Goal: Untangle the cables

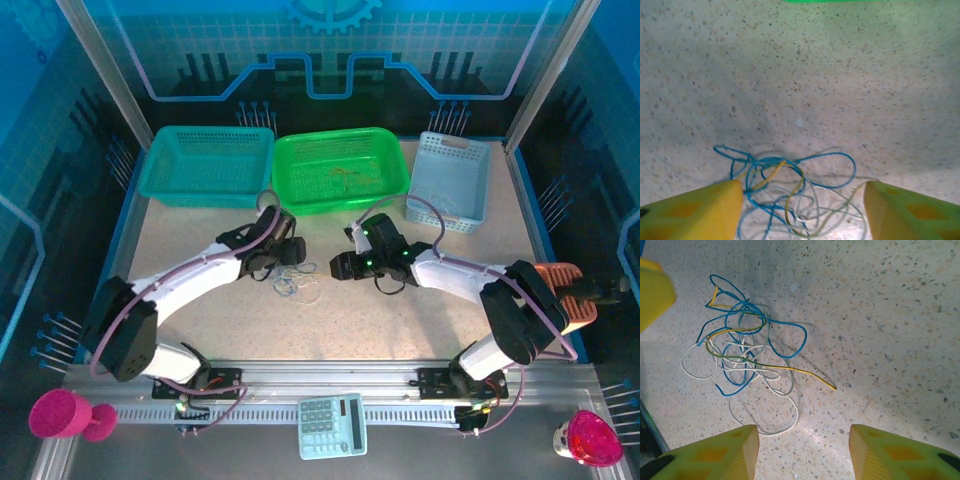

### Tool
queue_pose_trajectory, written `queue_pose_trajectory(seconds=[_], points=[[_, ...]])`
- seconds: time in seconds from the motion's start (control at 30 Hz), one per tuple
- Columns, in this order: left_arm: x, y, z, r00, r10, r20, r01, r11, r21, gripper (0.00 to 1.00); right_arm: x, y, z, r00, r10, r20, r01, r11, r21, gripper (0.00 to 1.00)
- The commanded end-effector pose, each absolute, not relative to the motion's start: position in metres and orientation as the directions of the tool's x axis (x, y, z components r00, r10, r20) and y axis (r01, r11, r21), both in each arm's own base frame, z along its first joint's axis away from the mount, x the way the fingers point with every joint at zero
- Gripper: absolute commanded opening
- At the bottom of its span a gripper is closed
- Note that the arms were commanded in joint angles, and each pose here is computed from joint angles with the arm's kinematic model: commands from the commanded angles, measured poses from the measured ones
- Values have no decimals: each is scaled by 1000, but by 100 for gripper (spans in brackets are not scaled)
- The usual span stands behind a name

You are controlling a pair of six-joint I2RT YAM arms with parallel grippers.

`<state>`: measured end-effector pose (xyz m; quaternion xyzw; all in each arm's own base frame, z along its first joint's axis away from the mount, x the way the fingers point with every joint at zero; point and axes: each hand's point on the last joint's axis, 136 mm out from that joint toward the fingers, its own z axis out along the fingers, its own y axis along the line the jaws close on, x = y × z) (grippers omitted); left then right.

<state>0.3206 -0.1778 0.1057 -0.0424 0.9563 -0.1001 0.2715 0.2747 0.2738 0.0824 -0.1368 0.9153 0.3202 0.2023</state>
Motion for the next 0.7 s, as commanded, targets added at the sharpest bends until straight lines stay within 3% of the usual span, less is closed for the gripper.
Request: queue_pose_trajectory(seconds=[0.0,0.47,0.67], points=[[328,-170,98,-877,-54,-478,-3,994,-107,62,280,284,91,-865,-115,-488,-400,746,533,51],[335,-168,64,-929,37,-368,32,999,18,56,265,301,110,-782,-184,-595,-544,668,508,52],[335,-169,56,-936,43,-349,38,999,22,45,261,314,111,-756,-213,-619,-588,636,500,51]])
